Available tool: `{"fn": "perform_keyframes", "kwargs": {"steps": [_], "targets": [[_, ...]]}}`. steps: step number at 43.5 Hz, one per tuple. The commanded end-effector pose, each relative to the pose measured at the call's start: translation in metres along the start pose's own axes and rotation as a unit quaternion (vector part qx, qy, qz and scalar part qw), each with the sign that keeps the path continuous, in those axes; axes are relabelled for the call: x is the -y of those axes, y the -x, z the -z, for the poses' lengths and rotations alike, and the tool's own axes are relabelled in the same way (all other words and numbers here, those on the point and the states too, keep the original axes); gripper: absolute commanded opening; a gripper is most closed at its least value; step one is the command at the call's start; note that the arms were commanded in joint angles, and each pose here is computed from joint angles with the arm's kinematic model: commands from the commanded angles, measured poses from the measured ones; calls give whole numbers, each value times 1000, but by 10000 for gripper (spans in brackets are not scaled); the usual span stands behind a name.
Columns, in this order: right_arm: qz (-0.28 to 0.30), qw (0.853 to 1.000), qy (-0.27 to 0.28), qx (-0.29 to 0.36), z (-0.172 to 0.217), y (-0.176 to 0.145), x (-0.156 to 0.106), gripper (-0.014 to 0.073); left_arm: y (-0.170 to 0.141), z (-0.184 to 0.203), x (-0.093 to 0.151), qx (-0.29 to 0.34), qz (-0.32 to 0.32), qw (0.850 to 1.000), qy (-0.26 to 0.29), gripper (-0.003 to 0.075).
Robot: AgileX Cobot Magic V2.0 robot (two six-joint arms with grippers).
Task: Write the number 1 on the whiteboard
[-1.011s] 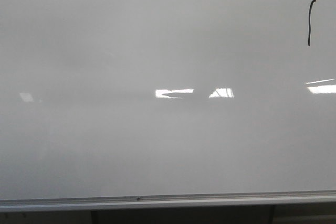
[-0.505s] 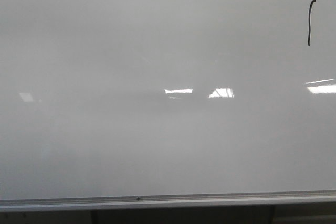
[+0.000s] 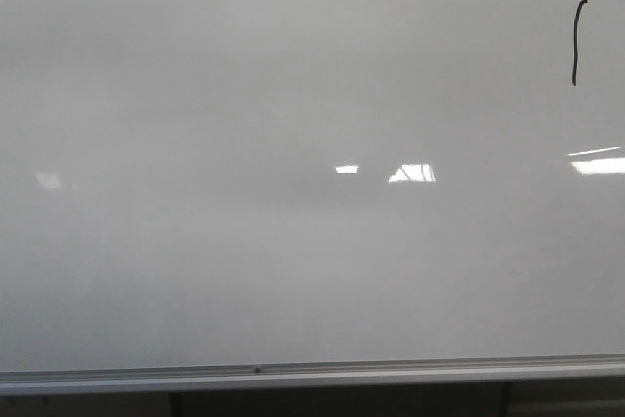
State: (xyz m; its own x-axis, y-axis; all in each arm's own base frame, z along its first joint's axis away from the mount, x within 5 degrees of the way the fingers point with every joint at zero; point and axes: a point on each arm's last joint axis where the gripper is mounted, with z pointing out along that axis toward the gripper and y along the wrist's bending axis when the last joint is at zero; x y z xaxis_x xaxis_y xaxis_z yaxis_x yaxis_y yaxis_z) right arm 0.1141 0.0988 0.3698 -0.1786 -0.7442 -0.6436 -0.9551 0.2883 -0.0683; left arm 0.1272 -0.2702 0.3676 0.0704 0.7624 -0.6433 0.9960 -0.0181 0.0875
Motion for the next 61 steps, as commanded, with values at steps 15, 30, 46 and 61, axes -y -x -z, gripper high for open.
{"fn": "perform_keyframes", "kwargs": {"steps": [15, 30, 46, 61], "targets": [[-4, 999, -19, 27, 8, 6, 0, 453, 12, 20, -2, 48, 5, 998, 33, 9], [-166, 966, -192, -46, 22, -16, 21, 467, -30, 67, -48, -17, 207, 953, 223, 9], [-201, 947, -245, -44, 27, -18, 30, 466, -128, 132, -71, 3, 358, 824, 440, 9], [-200, 947, -246, -41, 27, -18, 30, 466, -200, 133, -101, 155, 468, 706, 509, 9]]}}
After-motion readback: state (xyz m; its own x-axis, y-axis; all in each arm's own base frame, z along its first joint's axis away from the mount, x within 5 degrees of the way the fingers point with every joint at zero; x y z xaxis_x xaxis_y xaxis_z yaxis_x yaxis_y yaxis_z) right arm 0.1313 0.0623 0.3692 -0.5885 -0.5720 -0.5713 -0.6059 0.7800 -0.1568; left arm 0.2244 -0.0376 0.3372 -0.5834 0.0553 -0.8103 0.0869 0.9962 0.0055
